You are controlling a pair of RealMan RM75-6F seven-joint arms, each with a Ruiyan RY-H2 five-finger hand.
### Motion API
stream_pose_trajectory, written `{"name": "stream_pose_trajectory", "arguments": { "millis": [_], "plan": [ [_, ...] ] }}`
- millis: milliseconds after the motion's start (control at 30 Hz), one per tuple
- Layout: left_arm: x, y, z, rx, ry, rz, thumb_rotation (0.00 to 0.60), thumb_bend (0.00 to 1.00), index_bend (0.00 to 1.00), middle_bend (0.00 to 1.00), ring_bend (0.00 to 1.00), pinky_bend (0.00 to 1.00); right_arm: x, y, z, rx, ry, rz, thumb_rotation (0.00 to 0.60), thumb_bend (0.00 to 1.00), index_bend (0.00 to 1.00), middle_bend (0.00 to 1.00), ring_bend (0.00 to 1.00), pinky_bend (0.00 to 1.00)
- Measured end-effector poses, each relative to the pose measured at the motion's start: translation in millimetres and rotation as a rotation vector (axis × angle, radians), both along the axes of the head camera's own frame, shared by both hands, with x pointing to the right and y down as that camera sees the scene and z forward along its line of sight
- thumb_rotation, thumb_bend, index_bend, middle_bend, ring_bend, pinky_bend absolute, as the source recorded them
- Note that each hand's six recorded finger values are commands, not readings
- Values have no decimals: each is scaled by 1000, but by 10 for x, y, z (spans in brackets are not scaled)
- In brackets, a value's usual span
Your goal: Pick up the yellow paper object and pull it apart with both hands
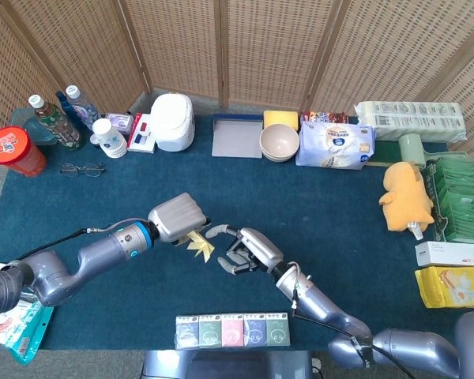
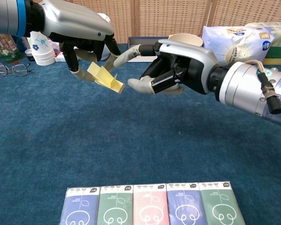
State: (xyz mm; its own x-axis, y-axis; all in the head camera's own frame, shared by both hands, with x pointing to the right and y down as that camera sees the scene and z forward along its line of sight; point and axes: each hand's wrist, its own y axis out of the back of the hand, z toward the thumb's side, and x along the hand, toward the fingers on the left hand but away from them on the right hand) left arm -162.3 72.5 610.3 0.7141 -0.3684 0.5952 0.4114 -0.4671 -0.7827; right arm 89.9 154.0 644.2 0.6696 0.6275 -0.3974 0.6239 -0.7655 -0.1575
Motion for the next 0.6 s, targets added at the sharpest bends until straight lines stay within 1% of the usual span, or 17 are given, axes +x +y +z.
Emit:
{"name": "stream_pose_trajectory", "arguments": {
  "millis": [600],
  "plan": [
    [25, -17, 33, -8, 1, -5, 600, 389, 689, 919, 928, 787, -105, 38, 7, 0, 0, -26, 600, 450, 294, 995, 1000, 1000]
  ]
}}
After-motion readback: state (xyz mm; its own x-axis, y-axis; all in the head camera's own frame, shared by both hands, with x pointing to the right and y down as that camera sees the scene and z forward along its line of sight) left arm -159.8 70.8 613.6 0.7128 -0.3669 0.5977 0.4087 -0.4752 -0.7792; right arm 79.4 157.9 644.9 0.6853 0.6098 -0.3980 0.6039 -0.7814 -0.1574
